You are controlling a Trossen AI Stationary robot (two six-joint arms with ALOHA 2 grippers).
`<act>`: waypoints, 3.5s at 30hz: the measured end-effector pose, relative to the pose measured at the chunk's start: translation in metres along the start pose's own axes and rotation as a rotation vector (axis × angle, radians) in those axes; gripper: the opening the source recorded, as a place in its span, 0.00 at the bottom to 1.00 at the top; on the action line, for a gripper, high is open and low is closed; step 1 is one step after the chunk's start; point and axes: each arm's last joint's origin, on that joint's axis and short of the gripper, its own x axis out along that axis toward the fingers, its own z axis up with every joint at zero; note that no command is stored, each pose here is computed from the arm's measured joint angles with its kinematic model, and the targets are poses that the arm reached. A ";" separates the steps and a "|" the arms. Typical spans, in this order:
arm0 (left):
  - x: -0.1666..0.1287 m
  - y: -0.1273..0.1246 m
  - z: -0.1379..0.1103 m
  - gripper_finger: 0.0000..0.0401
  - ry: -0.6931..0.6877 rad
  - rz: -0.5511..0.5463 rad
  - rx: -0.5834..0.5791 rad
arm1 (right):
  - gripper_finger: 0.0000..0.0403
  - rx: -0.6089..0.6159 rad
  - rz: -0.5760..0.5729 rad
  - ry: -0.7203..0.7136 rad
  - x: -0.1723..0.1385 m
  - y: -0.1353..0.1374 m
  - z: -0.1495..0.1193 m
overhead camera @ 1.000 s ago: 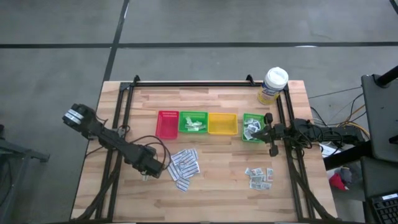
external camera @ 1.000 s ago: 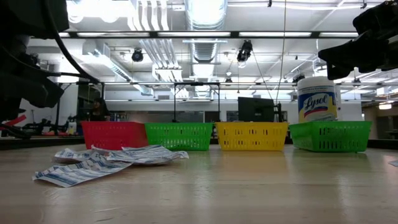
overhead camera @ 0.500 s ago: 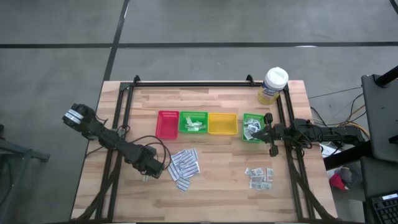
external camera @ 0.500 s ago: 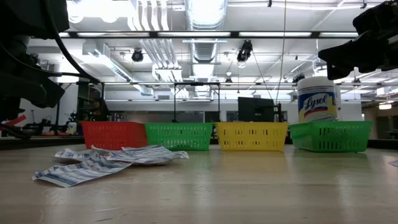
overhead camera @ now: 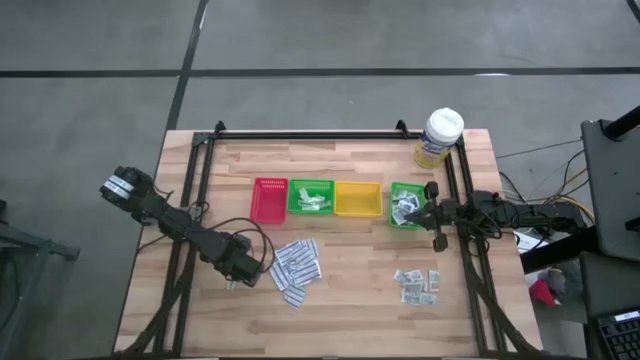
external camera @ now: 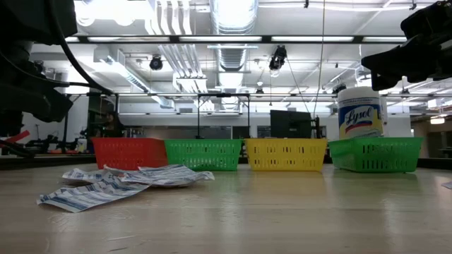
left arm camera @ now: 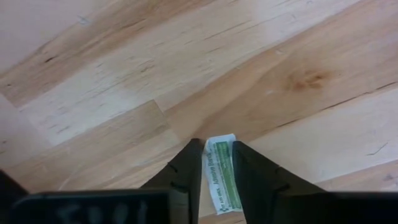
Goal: Pick & Place First Aid Supplies
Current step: Put the green bandage into the left green bin
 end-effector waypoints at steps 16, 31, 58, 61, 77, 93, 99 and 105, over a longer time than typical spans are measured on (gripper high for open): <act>0.000 0.000 0.000 0.19 -0.016 0.004 0.000 | 0.02 0.000 0.000 0.000 0.000 0.000 0.000; 0.000 0.001 0.001 0.11 -0.026 0.011 0.007 | 0.02 0.000 0.000 0.000 0.000 0.000 0.000; -0.039 -0.008 0.003 0.10 -0.292 -0.167 0.163 | 0.02 0.000 0.000 0.000 0.000 0.000 0.000; -0.045 -0.010 0.003 0.10 -0.334 -0.197 0.194 | 0.02 0.000 0.000 0.000 0.000 0.000 0.000; -0.086 -0.041 0.009 0.10 -0.993 -0.404 0.531 | 0.02 0.000 0.000 -0.001 0.000 0.000 0.000; -0.135 -0.049 0.062 0.10 -1.282 0.012 0.811 | 0.02 0.000 0.000 -0.001 0.000 0.000 0.000; -0.148 -0.044 0.089 0.10 -1.272 0.092 0.863 | 0.02 0.000 0.000 -0.001 0.000 0.000 0.000; -0.153 -0.050 0.114 0.10 -1.243 0.164 0.919 | 0.02 0.000 0.000 0.000 0.000 0.000 0.000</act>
